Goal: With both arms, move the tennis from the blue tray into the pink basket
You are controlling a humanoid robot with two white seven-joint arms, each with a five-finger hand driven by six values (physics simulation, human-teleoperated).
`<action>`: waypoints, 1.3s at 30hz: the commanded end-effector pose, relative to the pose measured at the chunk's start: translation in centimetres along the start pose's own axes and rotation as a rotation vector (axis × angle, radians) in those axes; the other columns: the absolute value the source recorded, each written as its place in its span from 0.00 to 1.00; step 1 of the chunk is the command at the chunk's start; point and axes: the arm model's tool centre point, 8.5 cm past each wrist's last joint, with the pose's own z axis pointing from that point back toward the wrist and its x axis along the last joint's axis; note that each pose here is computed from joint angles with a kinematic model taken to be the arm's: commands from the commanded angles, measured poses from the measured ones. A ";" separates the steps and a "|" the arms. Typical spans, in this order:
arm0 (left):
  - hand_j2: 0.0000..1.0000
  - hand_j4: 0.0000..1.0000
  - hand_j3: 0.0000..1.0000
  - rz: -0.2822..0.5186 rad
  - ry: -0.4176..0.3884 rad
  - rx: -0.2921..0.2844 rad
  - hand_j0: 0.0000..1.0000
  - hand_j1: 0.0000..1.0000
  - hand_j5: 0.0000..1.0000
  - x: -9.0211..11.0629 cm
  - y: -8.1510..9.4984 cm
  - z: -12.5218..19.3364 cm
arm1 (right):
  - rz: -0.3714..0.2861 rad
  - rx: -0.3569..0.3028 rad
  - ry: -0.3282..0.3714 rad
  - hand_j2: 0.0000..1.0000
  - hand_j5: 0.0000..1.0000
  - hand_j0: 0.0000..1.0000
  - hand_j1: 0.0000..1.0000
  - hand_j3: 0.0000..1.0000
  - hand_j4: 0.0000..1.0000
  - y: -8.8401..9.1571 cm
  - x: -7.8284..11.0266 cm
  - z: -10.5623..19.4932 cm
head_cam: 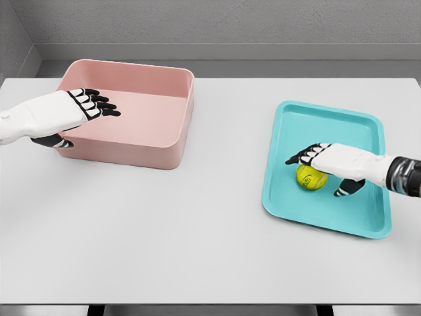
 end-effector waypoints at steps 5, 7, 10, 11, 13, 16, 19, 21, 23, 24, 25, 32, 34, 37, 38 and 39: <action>1.00 1.00 1.00 0.004 0.003 0.005 1.00 1.00 1.00 -0.1 0.1 0.1 | -0.023 0.004 0.029 0.98 0.98 0.98 0.98 0.98 0.98 0.2 -0.2 -0.2; 1.00 1.00 1.00 0.004 0.003 0.007 1.00 1.00 1.00 -0.1 0.1 0.1 | -0.024 0.010 0.027 0.92 0.92 0.92 0.92 0.92 0.92 0.4 -0.2 -0.3; 1.00 1.00 1.00 0.005 0.002 0.006 1.00 1.00 1.00 0.0 0.1 0.0 | -0.024 0.020 0.021 0.81 0.81 0.81 0.81 0.81 0.81 0.8 0.0 -0.4; 1.00 1.00 1.00 0.005 0.002 0.006 1.00 1.00 1.00 0.0 0.1 0.0 | -0.025 0.023 0.020 0.76 0.76 0.76 0.76 0.76 0.76 0.9 0.0 -0.5; 1.00 1.00 1.00 0.005 0.002 0.006 1.00 1.00 1.00 0.0 0.1 0.0 | -0.024 0.027 0.017 0.67 0.67 0.67 0.67 0.67 0.67 1.0 0.1 -0.5; 1.00 1.00 1.00 0.007 -0.007 0.012 1.00 1.00 1.00 0.2 0.0 -0.4 | -0.021 0.030 0.014 0.56 0.56 0.56 0.56 0.56 0.56 1.1 0.2 -0.5; 1.00 1.00 1.00 0.003 -0.003 0.013 1.00 1.00 1.00 0.2 0.1 -0.3 | -0.022 0.037 0.011 0.51 0.51 0.51 0.51 0.51 0.51 1.3 0.3 -0.6; 1.00 1.00 1.00 0.003 -0.002 0.014 1.00 1.00 1.00 0.1 0.1 -0.3 | -0.021 0.037 0.012 0.46 0.46 0.46 0.46 0.46 0.46 1.3 0.3 -0.6; 1.00 1.00 1.00 0.002 -0.001 0.016 1.00 1.00 1.00 0.1 0.2 -0.3 | -0.020 0.044 0.012 0.45 0.45 0.45 0.45 0.45 0.45 1.3 0.3 -0.6; 1.00 1.00 1.00 0.004 -0.002 0.013 1.00 1.00 1.00 0.2 0.1 -0.3 | -0.016 0.041 0.012 0.45 0.45 0.45 0.45 0.45 0.45 1.2 0.3 -0.6; 1.00 1.00 1.00 0.004 -0.001 0.015 1.00 1.00 1.00 0.1 0.1 -0.3 | -0.007 0.029 0.014 0.45 0.45 0.45 0.45 0.45 0.45 0.5 0.2 -0.5; 1.00 1.00 1.00 -0.001 0.001 0.016 1.00 1.00 1.00 0.0 0.3 -0.2 | 0.008 0.005 0.016 0.44 0.44 0.44 0.44 0.44 0.44 -0.5 0.0 -0.2; 1.00 1.00 1.00 -0.002 0.002 0.015 1.00 1.00 1.00 0.0 0.3 -0.1 | 0.010 0.003 0.018 0.43 0.43 0.43 0.43 0.43 0.43 -0.7 -0.1 -0.1; 1.00 1.00 1.00 -0.002 0.001 0.014 1.00 1.00 1.00 0.1 0.3 0.0 | 0.022 -0.017 0.025 0.43 0.43 0.43 0.43 0.43 0.43 -1.7 -0.3 0.2; 1.00 1.00 1.00 -0.004 0.003 0.013 1.00 1.00 1.00 0.0 0.4 0.0 | 0.025 -0.023 0.026 0.43 0.43 0.43 0.43 0.43 0.43 -2.0 -0.4 0.3; 1.00 1.00 1.00 -0.003 0.002 0.013 1.00 1.00 1.00 0.0 0.3 0.0 | 0.029 -0.028 0.027 0.43 0.43 0.43 0.43 0.43 0.43 -2.2 -0.4 0.3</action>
